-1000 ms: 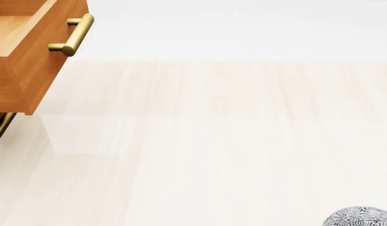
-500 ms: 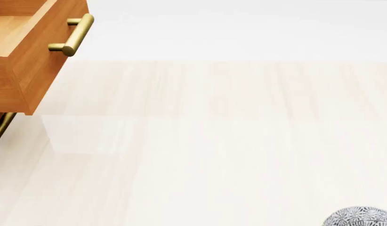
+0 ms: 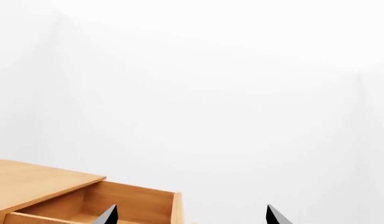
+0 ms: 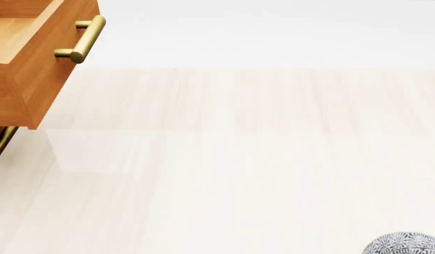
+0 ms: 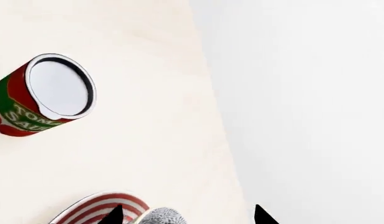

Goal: Put the bowl on the plate.

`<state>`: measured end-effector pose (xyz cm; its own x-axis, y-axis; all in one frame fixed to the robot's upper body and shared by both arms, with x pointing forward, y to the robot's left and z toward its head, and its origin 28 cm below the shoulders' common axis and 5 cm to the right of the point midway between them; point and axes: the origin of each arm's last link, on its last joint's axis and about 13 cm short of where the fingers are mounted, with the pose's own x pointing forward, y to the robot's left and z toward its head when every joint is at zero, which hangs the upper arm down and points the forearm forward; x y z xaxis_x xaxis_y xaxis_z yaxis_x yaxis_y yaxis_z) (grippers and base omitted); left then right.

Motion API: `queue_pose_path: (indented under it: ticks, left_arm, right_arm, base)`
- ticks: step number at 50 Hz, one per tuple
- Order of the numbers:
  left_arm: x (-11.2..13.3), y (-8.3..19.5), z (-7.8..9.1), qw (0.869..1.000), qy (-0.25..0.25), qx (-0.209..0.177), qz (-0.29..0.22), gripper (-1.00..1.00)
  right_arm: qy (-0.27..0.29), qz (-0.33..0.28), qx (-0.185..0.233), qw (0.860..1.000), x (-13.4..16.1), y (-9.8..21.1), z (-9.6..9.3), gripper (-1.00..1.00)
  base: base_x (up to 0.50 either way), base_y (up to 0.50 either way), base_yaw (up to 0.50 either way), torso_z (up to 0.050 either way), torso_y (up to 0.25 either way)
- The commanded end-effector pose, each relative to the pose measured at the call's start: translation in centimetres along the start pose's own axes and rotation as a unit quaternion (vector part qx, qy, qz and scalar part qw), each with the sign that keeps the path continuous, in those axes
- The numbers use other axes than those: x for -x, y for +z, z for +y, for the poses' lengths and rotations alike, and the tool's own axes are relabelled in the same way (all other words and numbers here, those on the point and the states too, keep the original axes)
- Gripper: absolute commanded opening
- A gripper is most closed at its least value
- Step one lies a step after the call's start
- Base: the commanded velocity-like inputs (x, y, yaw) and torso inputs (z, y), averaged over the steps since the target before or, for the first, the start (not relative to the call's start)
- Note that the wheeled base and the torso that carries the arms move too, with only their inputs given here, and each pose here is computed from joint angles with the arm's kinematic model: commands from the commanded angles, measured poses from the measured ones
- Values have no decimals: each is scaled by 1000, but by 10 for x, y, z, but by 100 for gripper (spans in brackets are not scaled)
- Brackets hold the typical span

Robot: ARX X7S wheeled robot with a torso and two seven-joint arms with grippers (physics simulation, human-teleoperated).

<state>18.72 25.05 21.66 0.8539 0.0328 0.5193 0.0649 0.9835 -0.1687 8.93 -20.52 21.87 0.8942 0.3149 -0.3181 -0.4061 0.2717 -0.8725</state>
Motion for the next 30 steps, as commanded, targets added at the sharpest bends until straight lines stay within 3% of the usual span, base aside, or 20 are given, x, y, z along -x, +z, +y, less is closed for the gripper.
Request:
queue_pose_path:
  ticks: [1,6,7,10,11,14,16,17,19,28,29,30]
  left_arm:
    - [11,7,-1,1000,-15,25,-6,100]
    - [15,5,-1,999,-20,35,-3,100]
    - [17,4,-1,999,-20,38,-2,100]
    - [19,2,0,999,-20,44,0,100]
    - [20,0,0,999,-19,50,4,100]
    - [23,-1,1,998,-17,60,8,100]
    - [23,-2,2,997,-15,70,12,100]
    - [24,-3,3,997,-12,76,15,100]
    - [25,-4,4,996,-11,83,17,100]
    - [30,-24,10,992,16,116,50,100]
    - [31,-32,11,991,21,116,61,100]
    - [32,-35,12,991,23,116,65,100]
  right_arm:
    - [-97,-114,-25,988,-23,16,4,100]
    - [-159,-169,-83,969,-41,21,3,100]
    - [-176,-194,-109,959,-47,23,3,100]
    - [-190,-238,-134,943,-51,27,10,100]
    - [-195,-266,-168,929,-55,29,15,100]
    - [-197,-308,-221,904,-60,33,23,100]
    - [-198,-318,-251,893,-62,35,29,100]
    - [-192,-326,-285,881,-65,36,34,100]
    - [-186,-332,-297,876,-66,38,38,100]
    - [-178,-338,-455,804,-86,41,51,100]
    - [-171,-334,-488,788,-91,40,53,100]
    - [-165,-335,-499,782,-94,39,55,100]
  base:
    - [0,0,0,0,0]
    - [0,0,0,0,0]
    - [0,0,0,0,0]
    - [0,0,0,0,0]
    - [0,0,0,0,0]
    - [0,0,0,0,0]
    - [0,0,0,0,0]
    - [0,0,0,0,0]
    - [0,0,0,0,0]
    - [0,0,0,0,0]
    - [0,0,0,0,0]
    - [0,0,0,0,0]
